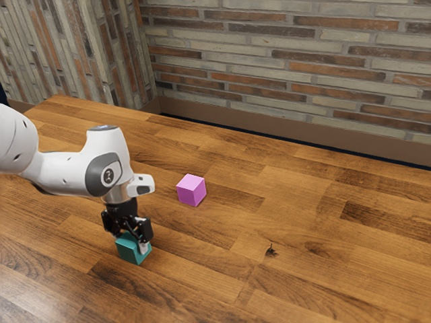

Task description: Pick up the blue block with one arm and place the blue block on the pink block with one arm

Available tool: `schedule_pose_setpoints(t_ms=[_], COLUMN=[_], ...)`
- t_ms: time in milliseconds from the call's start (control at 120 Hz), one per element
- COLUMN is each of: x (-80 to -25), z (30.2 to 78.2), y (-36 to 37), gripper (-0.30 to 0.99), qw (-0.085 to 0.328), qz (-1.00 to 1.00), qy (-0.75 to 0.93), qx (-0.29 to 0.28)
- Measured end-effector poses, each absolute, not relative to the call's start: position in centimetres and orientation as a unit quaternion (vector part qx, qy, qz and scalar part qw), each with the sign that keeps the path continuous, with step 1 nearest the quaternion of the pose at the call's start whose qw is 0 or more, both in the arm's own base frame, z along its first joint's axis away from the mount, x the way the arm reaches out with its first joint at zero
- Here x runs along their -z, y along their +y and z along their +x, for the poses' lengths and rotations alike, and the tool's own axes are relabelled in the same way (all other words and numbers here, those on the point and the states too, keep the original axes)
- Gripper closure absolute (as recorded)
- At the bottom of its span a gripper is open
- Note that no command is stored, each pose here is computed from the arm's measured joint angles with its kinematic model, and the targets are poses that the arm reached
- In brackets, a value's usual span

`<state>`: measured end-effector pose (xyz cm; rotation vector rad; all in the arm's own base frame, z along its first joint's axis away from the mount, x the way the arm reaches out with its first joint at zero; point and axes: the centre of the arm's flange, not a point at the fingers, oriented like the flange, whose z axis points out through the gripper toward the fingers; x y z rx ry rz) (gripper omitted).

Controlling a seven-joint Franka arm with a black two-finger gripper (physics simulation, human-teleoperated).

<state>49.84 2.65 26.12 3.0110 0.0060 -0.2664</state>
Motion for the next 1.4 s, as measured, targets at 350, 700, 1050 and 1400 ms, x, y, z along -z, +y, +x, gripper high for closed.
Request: schedule_pose_setpoints(t_ms=[350, 700, 1050, 1400], x=[-26.3, -31.8, -37.0, -36.0], z=[49.9, 53.8, 65.5, 70.1], y=[2.7, 3.4, 4.5, 2.2], gripper=[0.30, 0.36, 0.35, 0.36], qw=[0.059, 0.053, 0.012, 0.028], qz=[0.995, 0.998, 1.000, 0.999], qy=[-0.001, -0.004, -0.015, -0.018], qx=[0.085, 0.029, -0.003, 0.021])
